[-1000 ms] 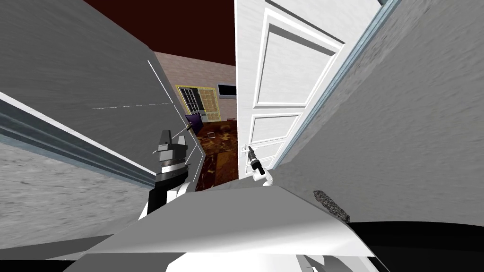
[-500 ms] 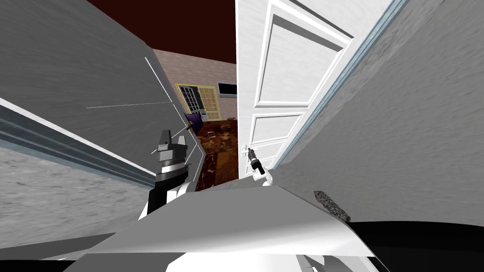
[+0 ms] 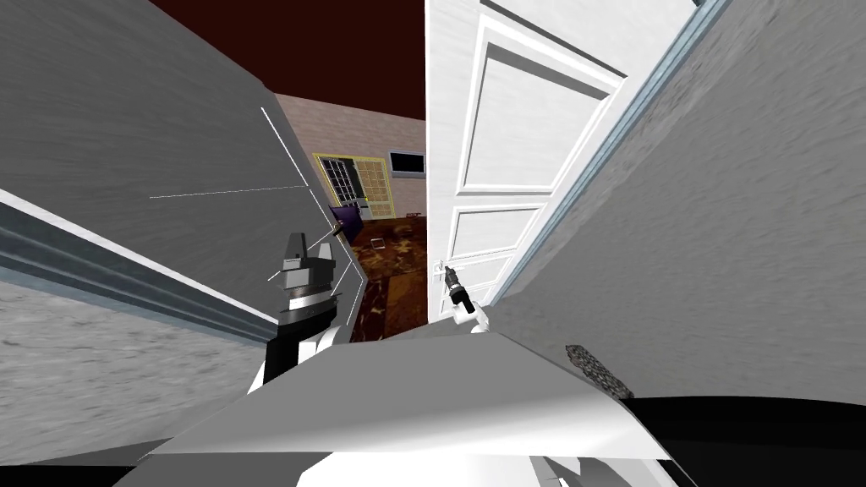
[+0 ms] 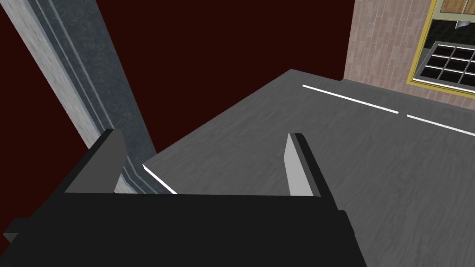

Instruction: Push the door open

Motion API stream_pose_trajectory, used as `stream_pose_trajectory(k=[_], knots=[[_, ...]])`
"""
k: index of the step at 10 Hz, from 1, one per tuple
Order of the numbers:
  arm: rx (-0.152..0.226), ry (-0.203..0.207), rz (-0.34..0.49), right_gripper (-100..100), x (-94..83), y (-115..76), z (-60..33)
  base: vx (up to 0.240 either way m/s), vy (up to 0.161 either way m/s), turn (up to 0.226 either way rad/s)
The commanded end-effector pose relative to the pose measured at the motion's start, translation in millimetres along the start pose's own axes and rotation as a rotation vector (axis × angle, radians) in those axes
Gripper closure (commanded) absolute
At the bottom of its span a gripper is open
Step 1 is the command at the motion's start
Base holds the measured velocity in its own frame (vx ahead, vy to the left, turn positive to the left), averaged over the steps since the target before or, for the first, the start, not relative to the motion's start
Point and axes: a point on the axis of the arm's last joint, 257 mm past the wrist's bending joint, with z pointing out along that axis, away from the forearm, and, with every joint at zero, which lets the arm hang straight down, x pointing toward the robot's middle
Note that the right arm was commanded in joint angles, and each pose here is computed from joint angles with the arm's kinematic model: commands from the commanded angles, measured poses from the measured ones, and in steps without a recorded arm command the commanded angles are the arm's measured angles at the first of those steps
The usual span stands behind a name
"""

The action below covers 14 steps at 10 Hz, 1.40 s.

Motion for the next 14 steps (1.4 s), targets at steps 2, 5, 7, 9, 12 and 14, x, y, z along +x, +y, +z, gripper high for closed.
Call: stream_pose_trajectory(k=[2, 5, 7, 9, 12, 14], knots=[[-0.021, -0.024, -0.011, 100, -15.7, 10.2, 4.9, 0.142, 0.085, -0.037], [-0.019, -0.058, -0.019, 100, -35.2, 9.9, 5.8, 0.166, 0.089, -0.049], [-0.018, -0.073, -0.022, 100, -43.8, 9.8, 6.1, 0.137, 0.088, -0.057], [-0.017, -0.098, -0.025, 100, -57.1, 9.8, 6.4, 0.106, 0.086, -0.062], [-0.015, -0.123, -0.027, 100, -70.6, 9.9, 6.5, 0.107, 0.088, -0.059], [-0.014, -0.149, -0.028, 100, -84.0, 9.9, 6.3, 0.133, 0.127, -0.099]])
